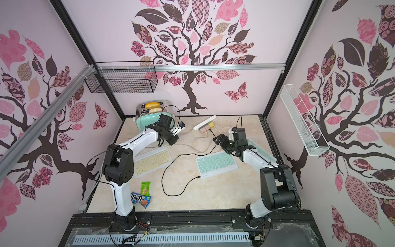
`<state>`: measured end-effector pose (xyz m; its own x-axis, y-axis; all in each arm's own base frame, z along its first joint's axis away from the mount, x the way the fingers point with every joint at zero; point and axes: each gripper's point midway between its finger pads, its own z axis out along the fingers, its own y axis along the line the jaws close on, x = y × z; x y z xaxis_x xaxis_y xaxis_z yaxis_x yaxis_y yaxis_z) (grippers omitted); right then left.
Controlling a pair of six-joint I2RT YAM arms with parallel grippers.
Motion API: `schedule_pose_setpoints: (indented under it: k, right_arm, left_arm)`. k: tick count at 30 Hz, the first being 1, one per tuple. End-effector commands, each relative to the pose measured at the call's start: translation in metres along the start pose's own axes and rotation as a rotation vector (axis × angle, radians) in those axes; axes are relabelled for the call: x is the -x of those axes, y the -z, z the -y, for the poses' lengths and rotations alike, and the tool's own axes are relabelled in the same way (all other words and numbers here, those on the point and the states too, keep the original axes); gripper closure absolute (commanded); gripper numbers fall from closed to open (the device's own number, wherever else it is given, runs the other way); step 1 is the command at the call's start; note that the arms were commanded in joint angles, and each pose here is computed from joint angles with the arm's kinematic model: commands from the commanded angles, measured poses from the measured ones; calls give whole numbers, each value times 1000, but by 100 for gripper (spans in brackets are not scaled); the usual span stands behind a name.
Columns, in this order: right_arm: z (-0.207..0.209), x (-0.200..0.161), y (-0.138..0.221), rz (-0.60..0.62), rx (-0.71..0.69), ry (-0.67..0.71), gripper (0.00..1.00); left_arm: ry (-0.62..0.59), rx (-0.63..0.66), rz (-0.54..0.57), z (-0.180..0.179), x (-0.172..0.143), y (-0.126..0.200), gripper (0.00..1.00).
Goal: Unplug the wireless keyboard
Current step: Pick up the socket from the center of the board.
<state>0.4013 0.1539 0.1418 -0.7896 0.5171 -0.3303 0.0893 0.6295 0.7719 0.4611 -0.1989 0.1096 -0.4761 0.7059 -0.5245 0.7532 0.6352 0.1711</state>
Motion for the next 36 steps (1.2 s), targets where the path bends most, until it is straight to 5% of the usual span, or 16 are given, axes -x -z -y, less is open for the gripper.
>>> schedule_pose_setpoints:
  k: [1,16,24,32,36]
  right_arm:
    - [-30,3,-11,-5,94,-64,16]
    - [-89,-26,-94,-110,176,-169,29]
    - [-97,-14,-100,-71,187,-204,32]
    - [-129,5,-57,10,196,-86,30]
    - [-135,12,-79,-20,202,-63,30]
  left_arm:
    - [31,-13,91,10,20,15,100]
    - [108,-43,142,38,16,38,100]
    - [136,-26,142,34,16,39,100]
    - [202,21,156,24,21,39,100]
    - [208,2,179,26,26,44,100]
